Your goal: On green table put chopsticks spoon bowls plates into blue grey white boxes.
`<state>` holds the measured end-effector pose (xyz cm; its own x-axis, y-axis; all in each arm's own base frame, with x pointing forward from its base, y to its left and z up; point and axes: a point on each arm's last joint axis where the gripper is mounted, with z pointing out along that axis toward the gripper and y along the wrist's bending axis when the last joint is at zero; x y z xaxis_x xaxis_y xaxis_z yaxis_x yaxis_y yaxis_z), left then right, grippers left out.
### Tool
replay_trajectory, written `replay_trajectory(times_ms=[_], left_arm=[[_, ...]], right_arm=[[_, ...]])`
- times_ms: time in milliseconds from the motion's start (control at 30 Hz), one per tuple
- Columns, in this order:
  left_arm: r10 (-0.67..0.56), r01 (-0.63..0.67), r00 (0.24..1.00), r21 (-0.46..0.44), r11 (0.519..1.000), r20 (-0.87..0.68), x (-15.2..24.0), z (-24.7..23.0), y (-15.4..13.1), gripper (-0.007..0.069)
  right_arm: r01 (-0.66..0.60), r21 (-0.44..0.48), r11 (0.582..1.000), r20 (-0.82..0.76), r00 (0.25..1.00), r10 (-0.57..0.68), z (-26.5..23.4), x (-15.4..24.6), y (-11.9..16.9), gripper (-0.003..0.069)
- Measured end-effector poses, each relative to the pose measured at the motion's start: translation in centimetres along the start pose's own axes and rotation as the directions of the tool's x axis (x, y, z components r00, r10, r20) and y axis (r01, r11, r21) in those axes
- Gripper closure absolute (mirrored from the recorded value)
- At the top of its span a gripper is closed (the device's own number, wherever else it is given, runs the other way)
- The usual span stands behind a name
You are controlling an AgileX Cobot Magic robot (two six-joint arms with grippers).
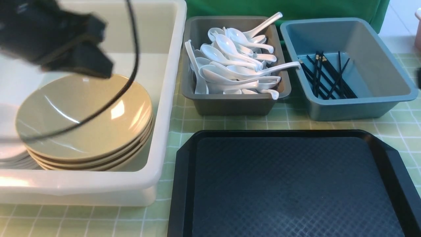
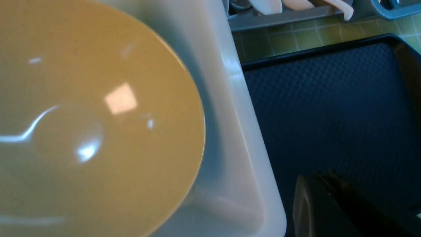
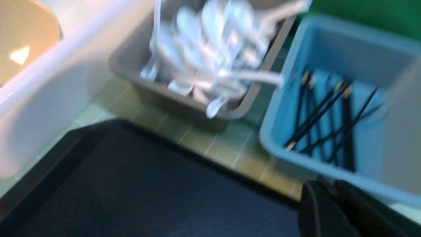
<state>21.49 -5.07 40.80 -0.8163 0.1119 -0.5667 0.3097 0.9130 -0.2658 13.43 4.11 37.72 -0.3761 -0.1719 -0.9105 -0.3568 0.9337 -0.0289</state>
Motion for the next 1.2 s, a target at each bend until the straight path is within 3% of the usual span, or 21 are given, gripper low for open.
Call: replay_trajectory(times_ms=[33, 267, 467, 767, 1167, 1200], left_arm=[[-0.003, 0.003, 1.000, -0.005, 1.000, -0.006, 0.4, 0.0, 0.0, 0.0627], [0.032, -0.024, 0.981, -0.044, 0.999, 0.193, 14.2, -3.6, -1.6, 0.0627], [-0.002, 0.028, 0.934, -0.068, 0.997, 0.357, 22.1, -3.1, -1.3, 0.0627], [0.050, 0.051, 0.899, -0.217, 0.975, 0.436, 22.9, -3.4, 0.0, 0.0627], [0.063, 0.054, 0.895, -0.248, 0.967, 0.441, 22.9, -3.5, 0.3, 0.0627], [0.114, 0.031, 0.892, -0.311, 0.950, 0.437, 22.8, -3.6, 0.7, 0.0627]], right_arm=[[0.002, 0.008, 1.000, 0.003, 1.000, -0.002, 0.0, 0.5, 0.0, 0.0597], [0.019, 0.039, 0.999, 0.081, 0.996, -0.022, -1.8, 11.2, 0.9, 0.0591], [0.011, 0.082, 0.997, 0.226, 0.974, -0.029, -1.5, 14.3, 0.9, 0.0583], [0.008, 0.090, 0.996, 0.258, 0.966, -0.032, -1.4, 14.3, 0.8, 0.0575], [0.008, 0.090, 0.996, 0.254, 0.967, -0.031, -1.4, 14.4, 0.8, 0.0561], [0.008, 0.090, 0.996, 0.254, 0.967, -0.031, -1.4, 14.4, 0.8, 0.0560]])
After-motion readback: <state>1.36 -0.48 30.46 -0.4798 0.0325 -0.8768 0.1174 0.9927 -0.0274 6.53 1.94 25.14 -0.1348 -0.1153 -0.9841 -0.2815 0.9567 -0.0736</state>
